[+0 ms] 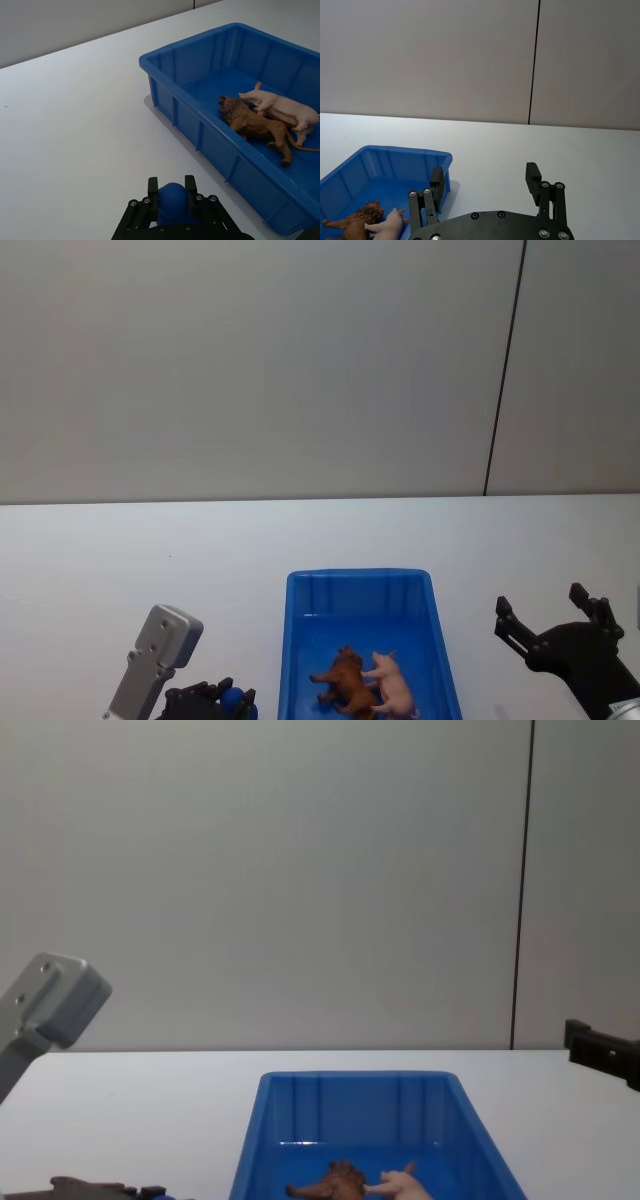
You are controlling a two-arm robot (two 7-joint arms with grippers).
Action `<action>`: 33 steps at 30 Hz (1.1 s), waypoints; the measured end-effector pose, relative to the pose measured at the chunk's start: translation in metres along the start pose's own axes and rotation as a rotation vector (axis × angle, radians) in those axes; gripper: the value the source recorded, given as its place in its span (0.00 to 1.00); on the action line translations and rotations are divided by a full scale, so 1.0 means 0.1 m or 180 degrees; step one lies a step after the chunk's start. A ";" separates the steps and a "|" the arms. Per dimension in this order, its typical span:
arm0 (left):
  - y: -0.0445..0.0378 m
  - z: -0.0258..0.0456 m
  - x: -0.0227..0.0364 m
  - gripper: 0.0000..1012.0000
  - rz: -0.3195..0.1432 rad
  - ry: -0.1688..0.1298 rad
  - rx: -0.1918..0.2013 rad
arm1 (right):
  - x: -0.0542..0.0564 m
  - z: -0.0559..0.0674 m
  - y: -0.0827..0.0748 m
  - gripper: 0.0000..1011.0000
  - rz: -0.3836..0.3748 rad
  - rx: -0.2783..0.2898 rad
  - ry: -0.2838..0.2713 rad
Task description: Pick up the two dolls from the table and place them into the box.
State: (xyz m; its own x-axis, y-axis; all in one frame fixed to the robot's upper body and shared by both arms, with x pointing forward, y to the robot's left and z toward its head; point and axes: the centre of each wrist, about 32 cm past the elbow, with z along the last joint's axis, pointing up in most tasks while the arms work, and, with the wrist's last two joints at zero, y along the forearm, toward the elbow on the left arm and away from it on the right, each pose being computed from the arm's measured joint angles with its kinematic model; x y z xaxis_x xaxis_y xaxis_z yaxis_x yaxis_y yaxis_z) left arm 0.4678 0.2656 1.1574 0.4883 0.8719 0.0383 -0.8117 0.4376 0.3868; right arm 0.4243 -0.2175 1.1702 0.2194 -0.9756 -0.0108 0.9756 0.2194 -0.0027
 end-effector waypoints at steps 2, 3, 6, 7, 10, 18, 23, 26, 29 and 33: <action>0.001 -0.004 -0.002 0.30 -0.0003 0.0007 -0.0011 | 0.00 0.00 0.00 0.99 0.0000 0.0000 0.0000; 0.003 -0.007 -0.006 0.29 -0.0006 0.0014 -0.0026 | 0.00 0.00 0.00 0.99 0.0000 0.0000 0.0000; 0.010 0.001 -0.014 0.27 -0.0001 0.0022 -0.0099 | 0.00 0.00 0.00 0.99 0.0000 0.0000 0.0000; 0.010 0.001 -0.014 0.27 -0.0001 0.0022 -0.0099 | 0.00 0.00 0.00 0.99 0.0000 0.0000 0.0000; 0.017 0.019 -0.019 0.25 0.0012 0.0018 -0.0178 | 0.00 0.00 0.00 0.99 0.0000 0.0000 0.0000; 0.036 0.123 -0.030 0.21 0.0045 -0.0029 -0.0456 | 0.00 0.00 0.00 0.99 0.0000 0.0000 0.0000; 0.032 0.205 -0.034 0.19 0.0048 -0.0073 -0.0647 | 0.00 0.00 0.00 0.99 0.0000 0.0000 0.0000; 0.017 0.270 -0.037 0.17 0.0017 -0.0101 -0.0795 | 0.00 0.00 0.00 0.99 0.0000 0.0000 0.0000; -0.004 0.326 -0.045 0.16 -0.0046 -0.0124 -0.0927 | 0.00 0.00 0.00 0.99 0.0000 0.0000 0.0000; -0.046 0.408 -0.052 0.13 -0.0154 -0.0148 -0.1095 | 0.00 0.00 0.00 0.99 0.0000 0.0000 0.0000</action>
State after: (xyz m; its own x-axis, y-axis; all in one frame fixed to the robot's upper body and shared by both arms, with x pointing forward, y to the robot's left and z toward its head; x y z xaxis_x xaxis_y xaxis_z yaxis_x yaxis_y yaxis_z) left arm 0.4821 0.2500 1.1930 0.5366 0.8407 0.0725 -0.8438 0.5337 0.0562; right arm 0.4243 -0.2175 1.1701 0.2194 -0.9756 -0.0108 0.9756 0.2194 -0.0027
